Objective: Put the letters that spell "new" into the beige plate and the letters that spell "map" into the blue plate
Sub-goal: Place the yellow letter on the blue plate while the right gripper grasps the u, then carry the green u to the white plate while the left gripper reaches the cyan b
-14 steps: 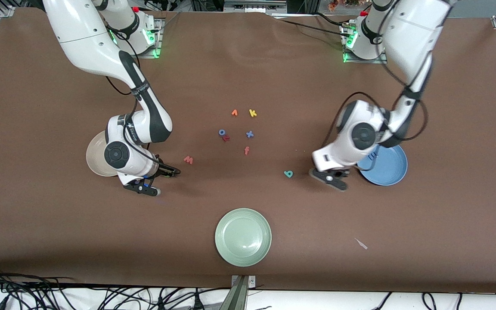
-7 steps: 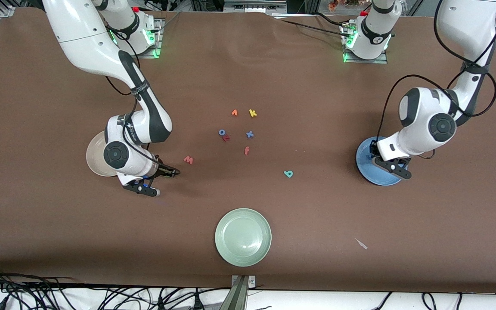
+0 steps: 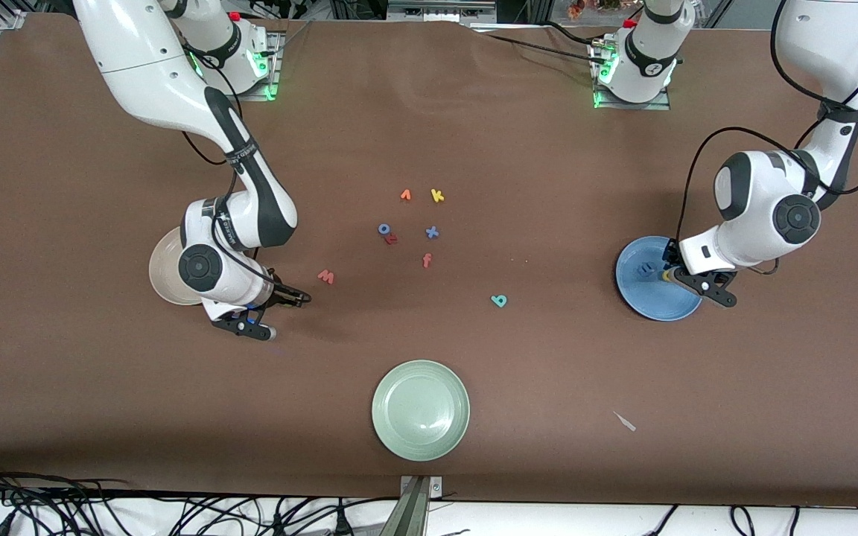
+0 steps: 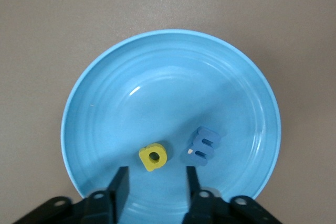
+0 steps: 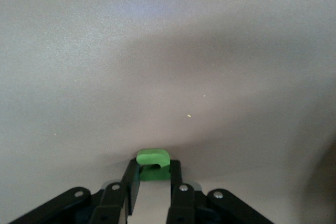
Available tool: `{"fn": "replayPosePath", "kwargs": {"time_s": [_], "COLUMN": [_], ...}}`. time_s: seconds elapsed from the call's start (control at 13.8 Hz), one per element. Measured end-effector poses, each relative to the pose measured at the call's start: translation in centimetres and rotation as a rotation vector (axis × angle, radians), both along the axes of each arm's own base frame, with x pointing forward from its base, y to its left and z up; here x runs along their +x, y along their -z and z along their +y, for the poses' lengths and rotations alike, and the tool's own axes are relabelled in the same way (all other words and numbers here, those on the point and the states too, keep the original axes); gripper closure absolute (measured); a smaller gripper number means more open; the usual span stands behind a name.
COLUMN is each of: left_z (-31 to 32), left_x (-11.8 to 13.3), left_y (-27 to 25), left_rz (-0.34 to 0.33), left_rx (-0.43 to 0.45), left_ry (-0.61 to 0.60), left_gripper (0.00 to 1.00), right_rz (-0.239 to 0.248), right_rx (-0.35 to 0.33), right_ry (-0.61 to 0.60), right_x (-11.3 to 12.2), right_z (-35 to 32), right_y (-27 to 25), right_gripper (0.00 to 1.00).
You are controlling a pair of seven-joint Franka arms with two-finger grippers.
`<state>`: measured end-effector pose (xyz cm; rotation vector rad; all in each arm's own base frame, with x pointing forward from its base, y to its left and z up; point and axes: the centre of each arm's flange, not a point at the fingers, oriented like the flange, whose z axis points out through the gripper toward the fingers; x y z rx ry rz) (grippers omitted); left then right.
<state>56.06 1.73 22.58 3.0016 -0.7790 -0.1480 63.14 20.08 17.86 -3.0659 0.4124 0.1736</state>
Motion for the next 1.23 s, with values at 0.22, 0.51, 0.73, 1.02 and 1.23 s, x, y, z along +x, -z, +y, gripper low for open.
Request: {"fn": "replayPosePath", "kwargs": {"time_s": [0.22, 0.51, 0.73, 1.02, 1.23], "left_z": [-0.9, -11.3, -22.4, -33.4, -35.6], "left_x": [0.2, 0.7, 0.8, 0.9, 1.6], "left_y": [-0.1, -0.7, -0.7, 1.0, 2.0], "left_rz": [-0.01, -0.078, -0.116, -0.125, -0.13], "left_rx": [-0.003, -0.036, -0.068, -0.105, -0.117], "left_ry": [0.009, 0.007, -0.047, -0.085, -0.082], "left_gripper": [0.19, 0.19, 0.19, 0.21, 0.21], "right_rz": [0.0, -0.005, 0.02, 0.076, 0.077], "right_rx": [0.0, 0.002, 0.0, -0.011, -0.017], "right_ry": [0.0, -0.001, -0.009, -0.073, -0.141], "right_x": [0.0, 0.2, 0.5, 0.4, 0.0], "right_z": [0.0, 0.2, 0.3, -1.1, -4.4], "right_y": [0.0, -0.2, -1.0, -3.2, -5.0], "right_gripper": [0.73, 0.73, 0.73, 0.73, 0.73]}}
